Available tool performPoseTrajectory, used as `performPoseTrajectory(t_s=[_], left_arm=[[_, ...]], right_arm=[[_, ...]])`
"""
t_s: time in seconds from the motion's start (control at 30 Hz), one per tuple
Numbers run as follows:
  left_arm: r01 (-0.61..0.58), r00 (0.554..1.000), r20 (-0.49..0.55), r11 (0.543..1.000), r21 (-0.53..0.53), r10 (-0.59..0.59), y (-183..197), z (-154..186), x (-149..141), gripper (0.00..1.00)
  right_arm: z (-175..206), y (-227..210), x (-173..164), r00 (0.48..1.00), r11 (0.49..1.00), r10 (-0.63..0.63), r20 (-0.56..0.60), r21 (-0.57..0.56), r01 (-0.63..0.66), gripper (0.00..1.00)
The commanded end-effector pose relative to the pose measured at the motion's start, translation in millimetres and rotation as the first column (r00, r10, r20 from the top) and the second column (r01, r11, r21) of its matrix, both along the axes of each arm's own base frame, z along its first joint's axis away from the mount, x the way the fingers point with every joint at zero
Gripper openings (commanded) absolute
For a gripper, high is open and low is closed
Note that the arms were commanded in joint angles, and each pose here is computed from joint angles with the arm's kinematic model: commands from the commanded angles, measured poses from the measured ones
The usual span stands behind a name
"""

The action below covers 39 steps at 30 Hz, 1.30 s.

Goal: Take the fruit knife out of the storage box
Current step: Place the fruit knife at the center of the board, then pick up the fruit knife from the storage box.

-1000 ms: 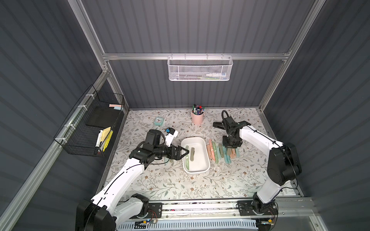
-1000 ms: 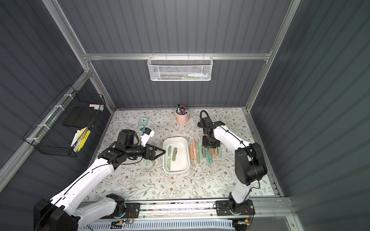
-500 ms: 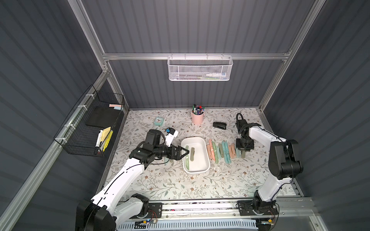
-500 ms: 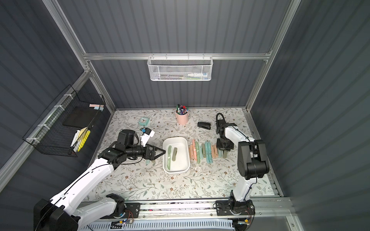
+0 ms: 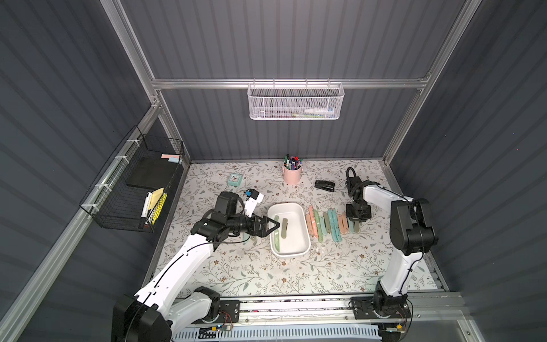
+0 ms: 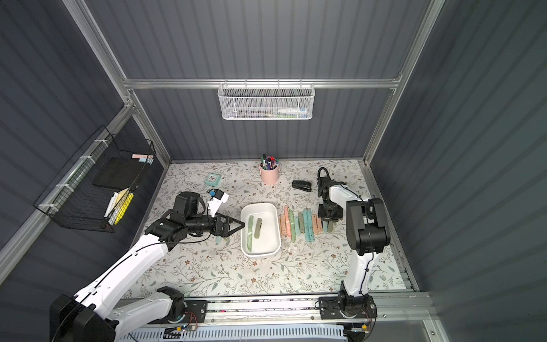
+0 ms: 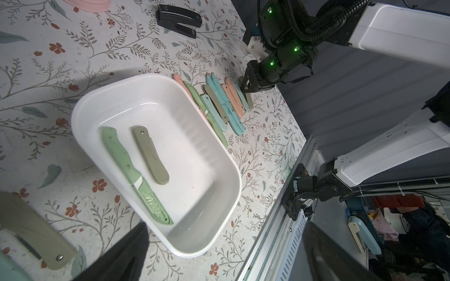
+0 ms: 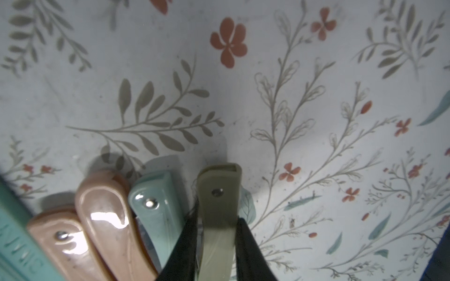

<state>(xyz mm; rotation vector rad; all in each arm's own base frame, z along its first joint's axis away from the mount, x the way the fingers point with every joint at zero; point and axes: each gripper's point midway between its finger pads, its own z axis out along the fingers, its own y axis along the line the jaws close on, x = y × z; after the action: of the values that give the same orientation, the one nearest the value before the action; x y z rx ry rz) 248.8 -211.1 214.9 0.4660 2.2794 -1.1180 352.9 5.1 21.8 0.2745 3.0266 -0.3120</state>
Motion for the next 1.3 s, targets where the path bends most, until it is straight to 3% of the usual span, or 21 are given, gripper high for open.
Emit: performPoseTrajectory(t_s=[0.0, 0.43, 0.73, 1.1, 1.27], left_arm=[[-0.004, 1.000, 0.028, 1.000, -0.007, 0.004, -0.2, 9.7, 3.7, 0.99], [-0.016, 0.999, 0.030, 1.000, 0.004, 0.015, 1.7, 8.6, 4.9, 0.99], [-0.066, 0.997, 0.054, 0.997, 0.047, 0.063, 10.2, 7.3, 9.6, 0.99], [-0.131, 0.991, 0.054, 0.986, 0.101, 0.126, 18.8, -2.5, 18.3, 0.99], [-0.130, 0.991, 0.054, 0.965, 0.229, 0.121, 4.5, -17.6, 19.6, 0.99]], right_arm=[[1.2, 1.2, 3.7, 1.000, 1.000, 0.008, 0.004, 0.015, -0.008, 0.26], [4.0, 3.9, 0.3, 1.000, 0.999, 0.000, 0.006, 0.032, -0.001, 0.33], [27.5, 11.6, -5.3, 0.999, 0.996, -0.015, 0.045, 0.088, 0.011, 0.36], [89.8, 58.5, -21.7, 0.971, 0.968, 0.001, 0.238, 0.244, -0.061, 0.38], [102.7, 77.0, -32.4, 0.958, 0.951, -0.006, 0.288, 0.297, -0.084, 0.39]])
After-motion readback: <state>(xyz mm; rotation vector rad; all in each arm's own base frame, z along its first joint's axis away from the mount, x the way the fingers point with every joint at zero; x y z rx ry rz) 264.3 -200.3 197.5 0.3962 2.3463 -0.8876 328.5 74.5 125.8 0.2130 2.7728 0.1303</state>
